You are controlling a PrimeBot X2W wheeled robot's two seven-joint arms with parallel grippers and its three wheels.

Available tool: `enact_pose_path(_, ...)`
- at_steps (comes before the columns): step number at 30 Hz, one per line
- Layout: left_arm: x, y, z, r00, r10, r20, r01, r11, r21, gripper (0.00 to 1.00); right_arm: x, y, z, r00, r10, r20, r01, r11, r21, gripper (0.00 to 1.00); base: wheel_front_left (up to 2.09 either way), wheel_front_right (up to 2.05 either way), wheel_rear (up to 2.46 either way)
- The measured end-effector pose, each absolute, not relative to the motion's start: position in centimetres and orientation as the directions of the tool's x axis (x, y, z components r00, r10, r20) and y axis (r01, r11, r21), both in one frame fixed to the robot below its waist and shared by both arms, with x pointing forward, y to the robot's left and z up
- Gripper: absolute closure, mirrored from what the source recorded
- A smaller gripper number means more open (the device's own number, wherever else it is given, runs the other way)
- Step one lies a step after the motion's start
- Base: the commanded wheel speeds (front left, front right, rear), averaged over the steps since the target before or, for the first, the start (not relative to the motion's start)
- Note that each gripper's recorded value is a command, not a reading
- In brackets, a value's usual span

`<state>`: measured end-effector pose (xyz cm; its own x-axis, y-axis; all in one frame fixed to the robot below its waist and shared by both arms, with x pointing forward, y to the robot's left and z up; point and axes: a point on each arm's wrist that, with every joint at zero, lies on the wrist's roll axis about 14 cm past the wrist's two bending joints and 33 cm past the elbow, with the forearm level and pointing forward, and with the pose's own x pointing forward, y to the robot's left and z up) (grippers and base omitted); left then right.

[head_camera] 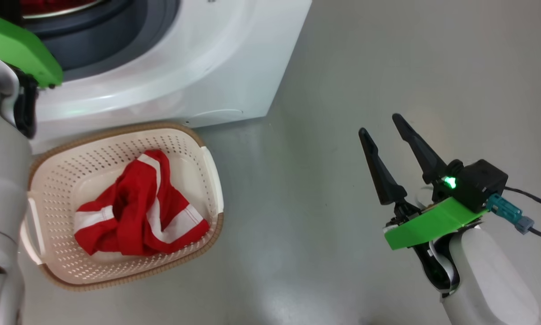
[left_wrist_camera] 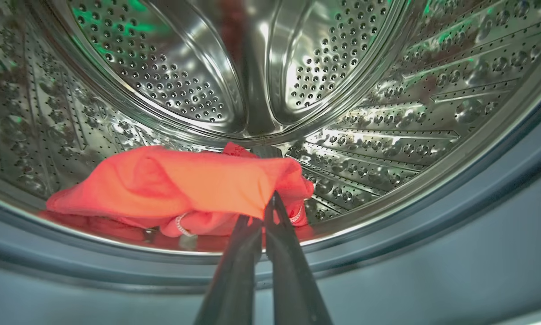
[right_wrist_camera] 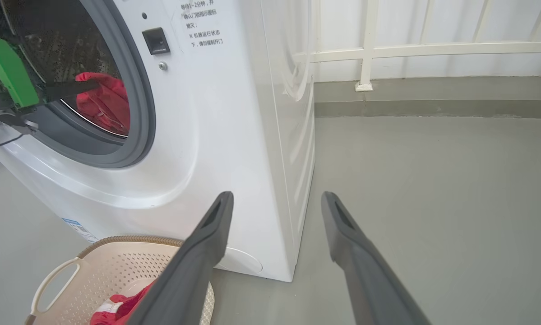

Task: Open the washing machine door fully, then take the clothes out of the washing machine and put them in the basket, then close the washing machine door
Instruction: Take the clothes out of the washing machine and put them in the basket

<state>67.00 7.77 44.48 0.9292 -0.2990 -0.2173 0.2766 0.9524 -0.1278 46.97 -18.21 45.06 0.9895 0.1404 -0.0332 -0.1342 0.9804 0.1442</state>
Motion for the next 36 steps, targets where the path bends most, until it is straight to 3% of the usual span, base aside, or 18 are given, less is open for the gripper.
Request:
enact_pose_path(18,62.0,7.5,50.9,0.939,-0.344,0.012,0.340,0.922,-0.188,1.00,45.5,-18.3,47.7,0.988,0.151,0.019,-0.152,0.980,0.128,0.00,0.00,0.00,0.00)
enact_pose_path(36,55.5,10.1,54.9,0.936,-0.299,0.186,0.335,0.919,-0.207,1.00,43.6,-18.6,49.0,0.988,0.151,0.042,-0.155,0.980,0.124,0.00,0.00,0.00,0.00)
